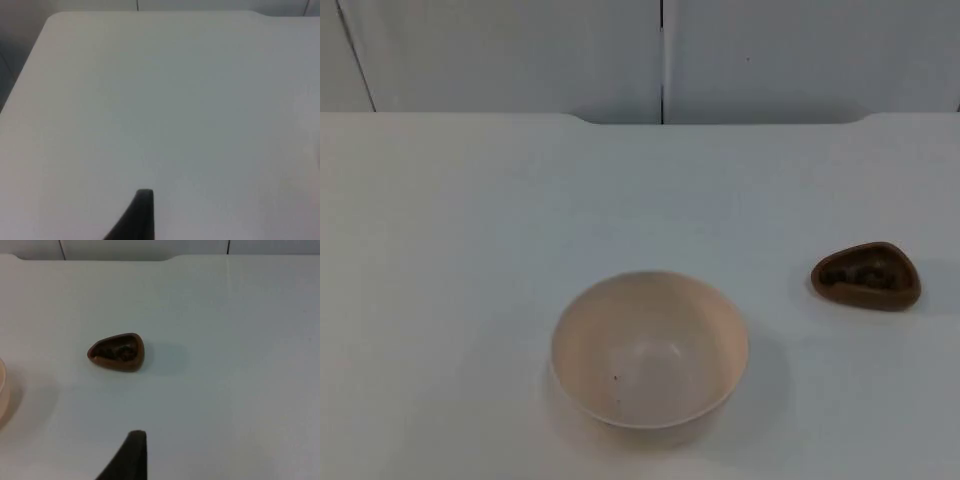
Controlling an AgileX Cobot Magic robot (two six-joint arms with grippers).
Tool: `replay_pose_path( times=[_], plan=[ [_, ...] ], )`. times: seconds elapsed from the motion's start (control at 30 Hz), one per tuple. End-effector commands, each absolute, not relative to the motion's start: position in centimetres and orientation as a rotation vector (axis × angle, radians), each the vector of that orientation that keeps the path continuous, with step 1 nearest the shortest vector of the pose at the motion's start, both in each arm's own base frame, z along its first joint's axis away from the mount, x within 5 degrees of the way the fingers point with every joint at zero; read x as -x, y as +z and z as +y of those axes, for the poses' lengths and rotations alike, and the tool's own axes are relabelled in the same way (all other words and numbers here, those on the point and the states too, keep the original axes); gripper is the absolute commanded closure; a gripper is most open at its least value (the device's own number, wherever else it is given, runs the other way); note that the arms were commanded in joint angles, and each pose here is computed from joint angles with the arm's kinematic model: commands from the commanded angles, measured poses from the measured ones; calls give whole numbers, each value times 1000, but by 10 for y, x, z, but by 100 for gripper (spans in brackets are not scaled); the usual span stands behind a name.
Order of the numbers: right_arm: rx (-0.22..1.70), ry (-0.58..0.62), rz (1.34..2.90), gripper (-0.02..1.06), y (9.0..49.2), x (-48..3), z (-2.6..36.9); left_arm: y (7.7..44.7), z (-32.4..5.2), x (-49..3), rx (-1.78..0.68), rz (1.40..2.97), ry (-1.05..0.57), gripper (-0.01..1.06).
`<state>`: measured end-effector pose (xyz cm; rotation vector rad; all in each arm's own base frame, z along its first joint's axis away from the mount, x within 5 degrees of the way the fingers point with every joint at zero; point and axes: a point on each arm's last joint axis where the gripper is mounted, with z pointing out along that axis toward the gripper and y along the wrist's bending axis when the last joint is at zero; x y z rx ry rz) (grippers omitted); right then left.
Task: Pick up the bowl with the left hand and pour the coffee beans from the cup into the bowl with the right hand.
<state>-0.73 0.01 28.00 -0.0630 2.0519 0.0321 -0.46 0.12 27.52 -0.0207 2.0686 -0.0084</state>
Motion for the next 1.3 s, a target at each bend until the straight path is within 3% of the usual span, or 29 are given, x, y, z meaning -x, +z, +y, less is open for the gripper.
replay_pose_path(
  times=[0.0,0.47,1.27],
  plan=[
    [59,27,2045,-1,280,8,0,275,0,5,22,2060,-31,0],
    [59,27,2045,-1,280,8,0,305,-3,18,17,1938,-72,0],
    [59,27,2045,-1,280,8,0,321,-6,-31,31,2002,-121,0]
  ],
)
